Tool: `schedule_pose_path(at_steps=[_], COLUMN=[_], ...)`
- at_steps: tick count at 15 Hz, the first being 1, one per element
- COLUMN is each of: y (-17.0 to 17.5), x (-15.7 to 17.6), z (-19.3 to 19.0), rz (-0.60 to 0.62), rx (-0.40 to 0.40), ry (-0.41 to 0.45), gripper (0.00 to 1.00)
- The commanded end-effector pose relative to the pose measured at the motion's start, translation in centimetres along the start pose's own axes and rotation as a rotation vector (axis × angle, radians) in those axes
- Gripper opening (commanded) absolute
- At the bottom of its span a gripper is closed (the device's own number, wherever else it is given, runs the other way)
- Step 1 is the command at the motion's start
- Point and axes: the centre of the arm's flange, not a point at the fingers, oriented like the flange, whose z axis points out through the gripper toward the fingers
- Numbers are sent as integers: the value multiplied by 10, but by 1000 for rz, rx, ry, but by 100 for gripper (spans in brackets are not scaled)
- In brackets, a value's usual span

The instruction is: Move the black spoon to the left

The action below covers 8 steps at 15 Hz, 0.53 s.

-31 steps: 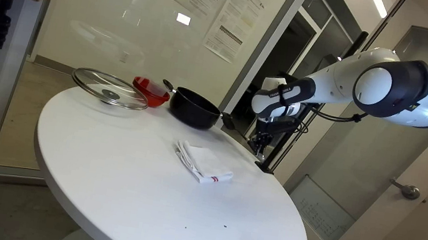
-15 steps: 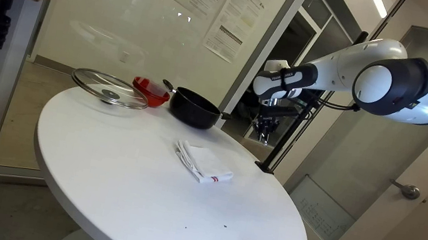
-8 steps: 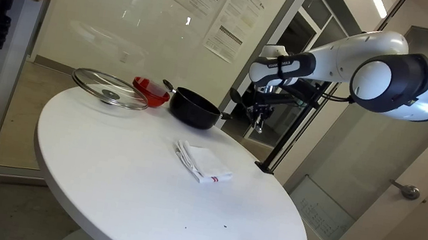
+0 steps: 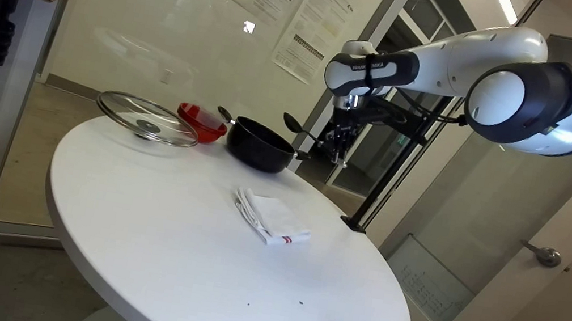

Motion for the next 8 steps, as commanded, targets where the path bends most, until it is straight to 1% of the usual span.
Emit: schedule_pose_path(at_steps=[1, 2, 4, 6, 8], y=[18, 19, 22, 24, 25], x=[42, 45, 50, 50, 43], z=[-24, -26, -30, -31, -32], rz=[-147, -188, -220, -209, -188], rx=[13, 24, 27, 24, 19], ry=[-74, -105, -176, -241, -284], gripper=[8, 8, 8, 8, 8])
